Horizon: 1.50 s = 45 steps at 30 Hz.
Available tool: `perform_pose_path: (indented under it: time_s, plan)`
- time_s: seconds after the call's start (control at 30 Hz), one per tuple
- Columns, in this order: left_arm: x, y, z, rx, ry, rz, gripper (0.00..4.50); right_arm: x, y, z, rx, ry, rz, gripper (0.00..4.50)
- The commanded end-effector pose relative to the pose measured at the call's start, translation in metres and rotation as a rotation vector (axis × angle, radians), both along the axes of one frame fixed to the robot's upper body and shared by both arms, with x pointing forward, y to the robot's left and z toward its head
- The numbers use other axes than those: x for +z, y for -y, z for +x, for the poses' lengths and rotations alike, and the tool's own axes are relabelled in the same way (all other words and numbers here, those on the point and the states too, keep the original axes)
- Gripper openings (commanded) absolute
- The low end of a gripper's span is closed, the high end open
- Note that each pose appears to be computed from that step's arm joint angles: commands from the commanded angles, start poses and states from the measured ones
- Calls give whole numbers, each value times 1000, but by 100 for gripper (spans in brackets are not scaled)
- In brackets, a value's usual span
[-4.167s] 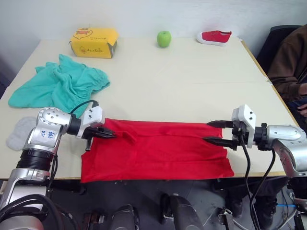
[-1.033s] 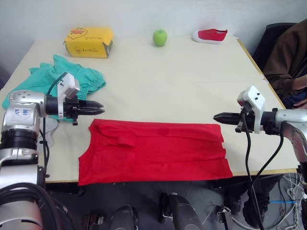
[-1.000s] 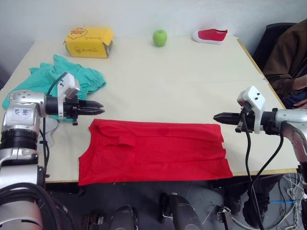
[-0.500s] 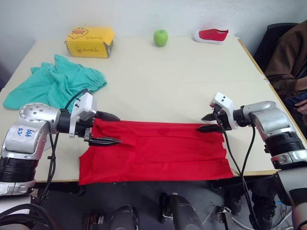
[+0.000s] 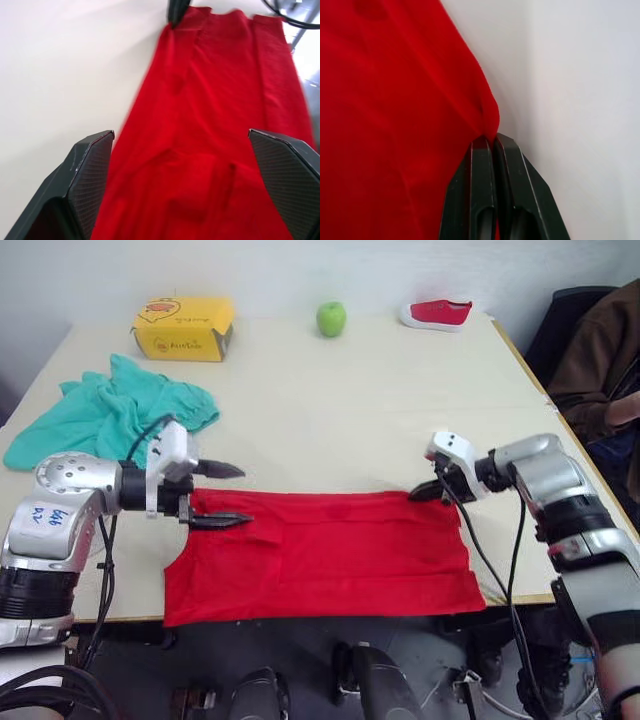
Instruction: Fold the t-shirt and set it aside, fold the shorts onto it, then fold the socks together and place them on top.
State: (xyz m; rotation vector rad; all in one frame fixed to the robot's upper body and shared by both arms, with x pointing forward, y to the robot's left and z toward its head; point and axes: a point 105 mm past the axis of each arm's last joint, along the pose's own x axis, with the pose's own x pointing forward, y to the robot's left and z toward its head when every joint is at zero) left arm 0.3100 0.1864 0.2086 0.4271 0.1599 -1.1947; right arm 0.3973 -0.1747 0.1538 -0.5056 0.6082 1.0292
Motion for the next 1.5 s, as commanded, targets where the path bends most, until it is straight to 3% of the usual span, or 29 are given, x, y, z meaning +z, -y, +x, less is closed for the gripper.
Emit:
perform_pose_path:
  time_s: [0.03,0.3,0.63,0.73,0.9,1.03,1.1,1.2,1.27,1.33,1.5]
  plan:
    - [16,-3,8,32,90,-19,450,14,-11,20,21,113,-76,3]
    - [21,2,10,44,120,-56,450,29,-39,54,-46,324,-168,3]
    - [17,4,15,64,125,-65,450,41,-47,66,-131,433,-135,3]
    - [15,5,20,64,113,-68,450,45,-45,65,-145,409,-74,71]
    - [14,7,34,54,98,-81,450,62,-31,58,-161,360,89,245]
    - [13,6,45,42,81,-81,450,70,-5,30,-205,277,218,386]
    - [7,2,54,37,60,-51,450,66,11,-10,-274,214,277,447]
    - [-3,-9,71,72,31,16,450,48,23,-78,-400,102,308,447]
    - [-10,-14,80,94,5,57,450,34,30,-106,-498,70,301,447]
    - [-17,-16,88,121,-21,90,450,23,36,-124,-594,35,324,447]
    - [-36,-18,99,172,-30,188,450,-6,42,-144,-755,-8,466,447]
